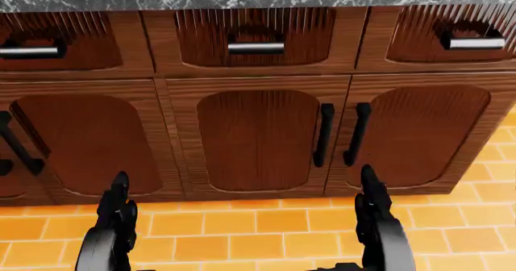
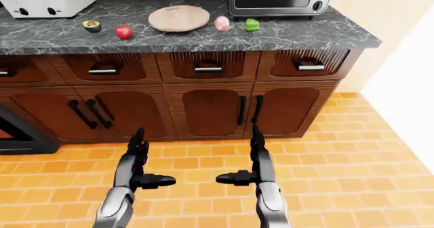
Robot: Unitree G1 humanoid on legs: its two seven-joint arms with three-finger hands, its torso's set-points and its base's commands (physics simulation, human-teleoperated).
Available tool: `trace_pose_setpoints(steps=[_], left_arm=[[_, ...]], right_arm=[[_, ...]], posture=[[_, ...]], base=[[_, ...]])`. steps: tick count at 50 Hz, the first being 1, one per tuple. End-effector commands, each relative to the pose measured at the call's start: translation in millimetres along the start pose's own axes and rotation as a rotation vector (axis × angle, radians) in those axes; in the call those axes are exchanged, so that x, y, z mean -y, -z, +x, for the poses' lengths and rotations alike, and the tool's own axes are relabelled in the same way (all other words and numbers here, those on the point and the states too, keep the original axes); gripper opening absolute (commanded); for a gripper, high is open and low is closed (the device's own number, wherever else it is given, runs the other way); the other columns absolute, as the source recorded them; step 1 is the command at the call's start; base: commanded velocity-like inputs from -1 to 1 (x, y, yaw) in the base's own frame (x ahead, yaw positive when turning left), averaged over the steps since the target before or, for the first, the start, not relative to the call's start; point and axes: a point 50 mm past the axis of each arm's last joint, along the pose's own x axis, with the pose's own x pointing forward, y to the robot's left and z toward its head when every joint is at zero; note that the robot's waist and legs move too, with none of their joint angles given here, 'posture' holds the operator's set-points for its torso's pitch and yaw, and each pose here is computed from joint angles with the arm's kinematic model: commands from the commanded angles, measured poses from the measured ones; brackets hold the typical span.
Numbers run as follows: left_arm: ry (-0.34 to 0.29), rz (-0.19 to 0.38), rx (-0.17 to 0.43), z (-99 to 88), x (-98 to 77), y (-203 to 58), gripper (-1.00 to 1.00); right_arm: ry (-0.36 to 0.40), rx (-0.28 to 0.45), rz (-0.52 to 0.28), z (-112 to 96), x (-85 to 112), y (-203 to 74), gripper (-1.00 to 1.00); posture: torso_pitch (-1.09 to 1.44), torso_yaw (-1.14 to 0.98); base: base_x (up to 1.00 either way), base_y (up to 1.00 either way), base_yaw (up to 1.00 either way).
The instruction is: Place the avocado, onion, tomato and bell pepper on the cutting board.
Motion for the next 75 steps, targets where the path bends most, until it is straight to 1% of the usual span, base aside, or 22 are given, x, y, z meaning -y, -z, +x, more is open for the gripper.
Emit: trace_pose_setpoints(steps=[1,2,5,11,14,17,18,19,20,22,24,26,27,30,32,38,48,50,60,66,68,75], left_arm=[[-0.004,0.006,0.173,4.3,-0.8,-37.6,1.00],[-0.007,0.020,0.170,4.1,-1.1,-38.1,1.00],[-0.011,0.017,0.179,3.0,-3.5,-43.8,1.00],[-0.031,0.053,0.210,1.7,-10.5,-69.8,1.00],[-0.031,0.080,0.242,1.0,-11.6,-92.1,1.00],[-0.024,0.116,0.302,-0.7,-11.9,-127.9,1.00],[-0.038,0.120,0.327,-1.4,-13.6,-139.1,1.00],[-0.026,0.130,0.337,-1.8,-12.9,-148.6,1.00],[-0.037,0.146,0.343,-0.9,-14.4,-155.6,1.00],[-0.041,0.152,0.372,-0.9,-15.5,-172.3,1.00],[-0.049,0.156,0.401,-2.2,-17.2,-186.5,1.00],[-0.045,0.172,0.413,-1.6,-17.3,-195.0,1.00],[-0.050,0.166,0.422,-1.2,-18.2,-199.4,1.00],[-0.046,0.179,0.448,-3.0,-16.9,-213.9,1.00],[-0.056,0.178,0.470,-5.0,-17.8,-224.1,1.00],[-0.067,0.189,0.500,-11.7,-18.9,-236.2,1.00],[-0.094,0.208,0.529,-16.2,-21.9,-250.6,1.00],[-0.089,0.213,0.533,-18.1,-21.4,-252.1,1.00],[-0.095,0.234,0.528,-18.5,-21.1,-248.2,1.00],[-0.099,0.250,0.535,-21.9,-21.3,-250.4,1.00],[-0.107,0.256,0.526,-21.7,-23.1,-247.3,1.00],[-0.106,0.255,0.530,-21.2,-22.2,-247.9,1.00]], right_arm=[[-0.023,0.198,-0.014,2.6,-4.5,-45.5,1.00],[-0.025,0.208,-0.026,1.8,-5.2,-50.6,1.00],[-0.033,0.230,-0.029,-1.0,-6.5,-65.1,1.00],[-0.032,0.303,-0.049,-6.1,-4.7,-104.2,1.00],[-0.038,0.341,-0.064,-9.7,-4.3,-126.3,1.00],[-0.039,0.382,-0.084,-10.0,-3.0,-148.5,1.00],[-0.037,0.395,-0.084,-9.8,-2.4,-155.1,1.00],[-0.036,0.407,-0.085,-8.6,-1.7,-162.5,1.00],[-0.036,0.424,-0.089,-8.1,-1.6,-170.7,1.00],[-0.039,0.457,-0.097,-8.7,-2.8,-184.8,1.00],[-0.033,0.481,-0.104,-10.3,-2.5,-195.9,1.00],[-0.025,0.516,-0.104,-12.8,-0.7,-212.3,1.00],[-0.022,0.524,-0.102,-13.1,-0.1,-217.2,1.00],[-0.027,0.548,-0.112,-15.0,-2.1,-229.0,1.00],[-0.025,0.567,-0.099,-14.3,-3.1,-235.8,1.00],[-0.019,0.609,-0.086,-19.3,-2.5,-248.9,1.00],[-0.029,0.643,-0.062,-28.0,-6.0,-260.3,1.00],[-0.029,0.650,-0.062,-30.2,-6.0,-262.6,1.00],[-0.038,0.646,-0.077,-28.7,-9.1,-258.7,1.00],[-0.036,0.649,-0.068,-28.8,-8.9,-258.9,1.00],[-0.039,0.648,-0.061,-28.9,-9.2,-256.6,1.00],[-0.035,0.642,-0.069,-29.4,-7.7,-255.1,1.00]], posture=[[0.00,0.00],[0.00,0.00],[0.00,0.00],[0.00,0.00],[0.00,0.00],[0.00,0.00],[0.00,0.00],[0.00,0.00],[0.00,0.00],[0.00,0.00],[0.00,0.00],[0.00,0.00],[0.00,0.00],[0.00,0.00],[0.00,0.00],[0.00,0.00],[0.00,0.00],[0.00,0.00],[0.00,0.00],[0.00,0.00],[0.00,0.00],[0.00,0.00]], base=[[0.00,0.00,0.00],[0.00,0.00,0.00],[0.00,0.00,0.00],[0.00,0.00,0.00],[0.00,0.00,0.00],[0.00,0.00,0.00],[0.00,0.00,0.00],[0.00,0.00,0.00],[0.00,0.00,0.00],[0.00,0.00,0.00],[0.02,0.17,0.00],[0.04,0.17,0.00],[0.04,0.16,0.00],[0.04,0.17,0.00],[0.04,0.17,0.00],[0.05,0.17,0.00],[0.13,0.15,0.00],[0.15,0.07,0.00],[0.15,0.08,0.00],[0.15,0.19,0.00],[0.15,0.18,0.00],[0.15,0.17,0.00]])
